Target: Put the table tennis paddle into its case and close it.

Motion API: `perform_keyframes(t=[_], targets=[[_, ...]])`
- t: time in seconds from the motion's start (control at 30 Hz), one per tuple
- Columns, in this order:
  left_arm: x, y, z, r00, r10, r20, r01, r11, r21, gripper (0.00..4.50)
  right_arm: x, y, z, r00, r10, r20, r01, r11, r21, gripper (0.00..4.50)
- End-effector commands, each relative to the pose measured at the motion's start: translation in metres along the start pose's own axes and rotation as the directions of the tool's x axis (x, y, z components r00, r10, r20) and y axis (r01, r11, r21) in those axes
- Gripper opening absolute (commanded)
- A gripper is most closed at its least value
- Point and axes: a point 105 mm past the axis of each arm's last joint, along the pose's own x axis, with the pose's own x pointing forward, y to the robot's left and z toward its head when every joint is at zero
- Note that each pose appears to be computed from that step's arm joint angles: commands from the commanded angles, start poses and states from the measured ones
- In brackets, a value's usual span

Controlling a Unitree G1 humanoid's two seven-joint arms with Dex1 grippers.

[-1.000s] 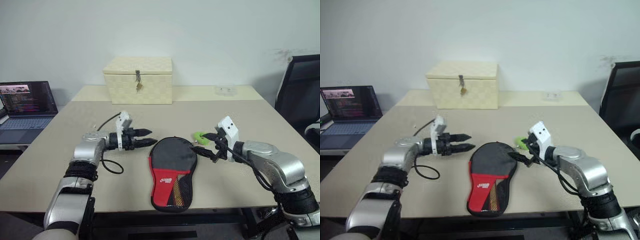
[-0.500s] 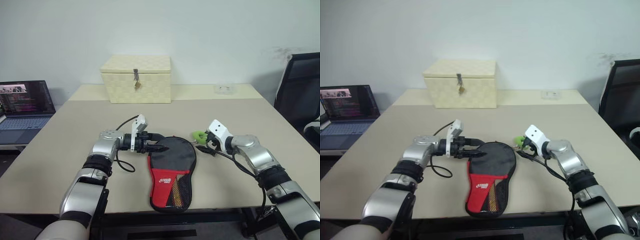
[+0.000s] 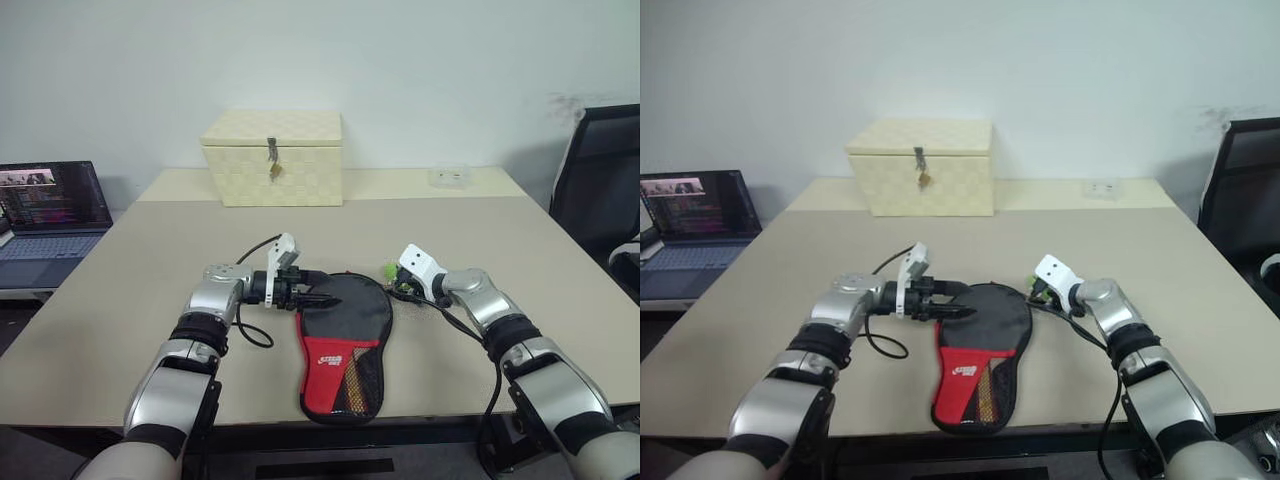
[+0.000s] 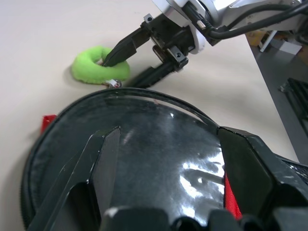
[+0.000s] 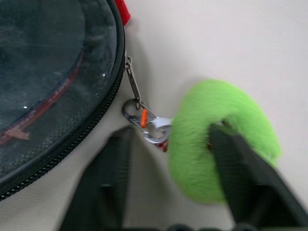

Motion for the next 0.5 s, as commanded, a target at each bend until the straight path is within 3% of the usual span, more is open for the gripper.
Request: perform_keyframes(t=[0.03,0.13,0.17,0.33,0.5], targets=[[0.010,-0.007,0.003,0.999,-0.051,-0.007,0.051,0.997,0.052,3.48,-0.002,-0.006,0.013,1.000,-0.010,0.019,0.011,0.999,-0.039,1.13],[0.015,-0.009,-0.006,0.998,-0.062,-0.028,0.063,0.997,0.043,3.48,-0.002,-0.006,0.016,1.000,-0.012,0.027,0.013,0.999,-0.041,0.13],[0.016,-0.010,-0.009,0.997,-0.065,-0.036,0.066,0.997,0.041,3.48,-0.002,-0.006,0.017,1.000,-0.010,0.029,0.012,0.999,-0.042,0.02],[0.021,-0.011,-0.026,0.995,-0.061,-0.076,0.066,0.996,0.062,3.48,-0.005,-0.003,0.018,0.999,0.000,0.036,0.002,0.999,-0.045,0.02],[0.027,-0.007,-0.049,0.986,0.011,-0.167,0.018,0.985,0.172,3.48,-0.009,0.000,0.016,0.999,0.002,0.035,0.000,0.999,-0.046,0.02]])
